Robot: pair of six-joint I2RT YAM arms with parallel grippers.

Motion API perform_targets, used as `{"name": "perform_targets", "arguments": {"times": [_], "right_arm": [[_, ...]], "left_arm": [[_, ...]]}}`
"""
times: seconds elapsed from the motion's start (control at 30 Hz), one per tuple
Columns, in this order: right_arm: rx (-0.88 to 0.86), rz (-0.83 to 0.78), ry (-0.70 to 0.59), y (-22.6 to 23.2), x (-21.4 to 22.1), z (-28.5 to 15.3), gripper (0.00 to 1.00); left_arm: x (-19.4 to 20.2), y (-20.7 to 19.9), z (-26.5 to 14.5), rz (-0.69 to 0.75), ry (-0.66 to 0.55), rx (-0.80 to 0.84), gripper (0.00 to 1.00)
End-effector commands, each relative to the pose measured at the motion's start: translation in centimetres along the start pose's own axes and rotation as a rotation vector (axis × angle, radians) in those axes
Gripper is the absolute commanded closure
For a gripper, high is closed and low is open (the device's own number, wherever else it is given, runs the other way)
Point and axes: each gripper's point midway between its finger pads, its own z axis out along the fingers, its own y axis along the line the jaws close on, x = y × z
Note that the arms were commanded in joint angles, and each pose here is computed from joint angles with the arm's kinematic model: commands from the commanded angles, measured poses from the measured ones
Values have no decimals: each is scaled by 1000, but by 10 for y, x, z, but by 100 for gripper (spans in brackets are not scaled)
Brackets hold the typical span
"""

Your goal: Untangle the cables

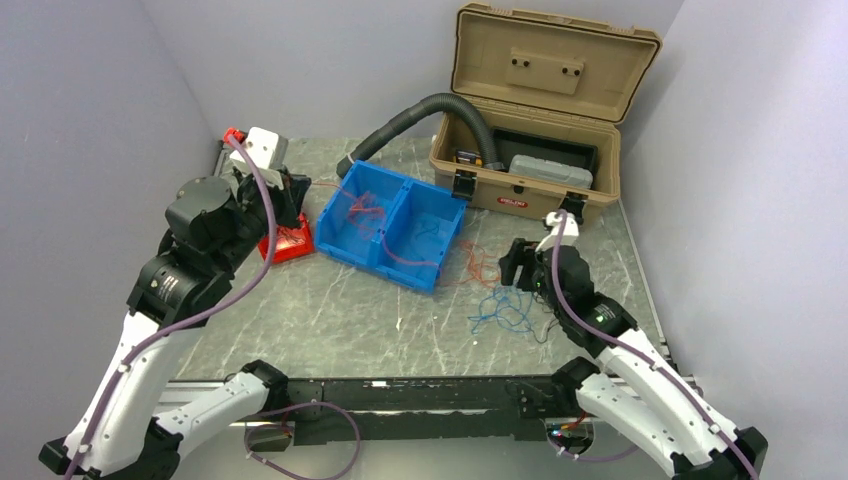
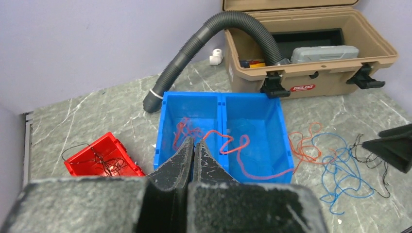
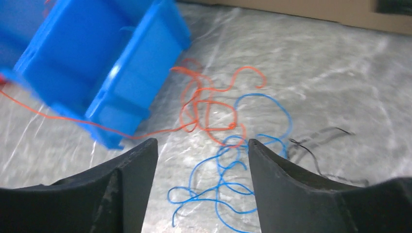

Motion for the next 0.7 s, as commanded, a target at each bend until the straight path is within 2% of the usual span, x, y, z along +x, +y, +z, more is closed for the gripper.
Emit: {"name": "perform_targets", "arguments": {"times": [0.0, 0.17, 0.23, 0.43, 0.53, 0.67], "right_arm": [[-357, -144, 14, 69, -16, -5, 26], [-630, -199, 88, 120, 3, -1, 22], [-730, -237, 74, 140, 3, -3, 22], [-887, -441, 68, 190, 15, -10, 17], [-905, -549, 53, 206, 25, -7, 15], [-815, -578, 10, 210, 23, 13, 15]], "left_arm": [[-39, -4, -24, -1, -124, 43, 100], [-57, 6, -46, 10, -178, 4, 100], [-63, 7, -53, 11, -193, -2, 100], [-79, 5, -72, 8, -239, 22, 100], [-83, 5, -78, 12, -245, 25, 100], [-88, 4, -86, 6, -264, 36, 100]]}}
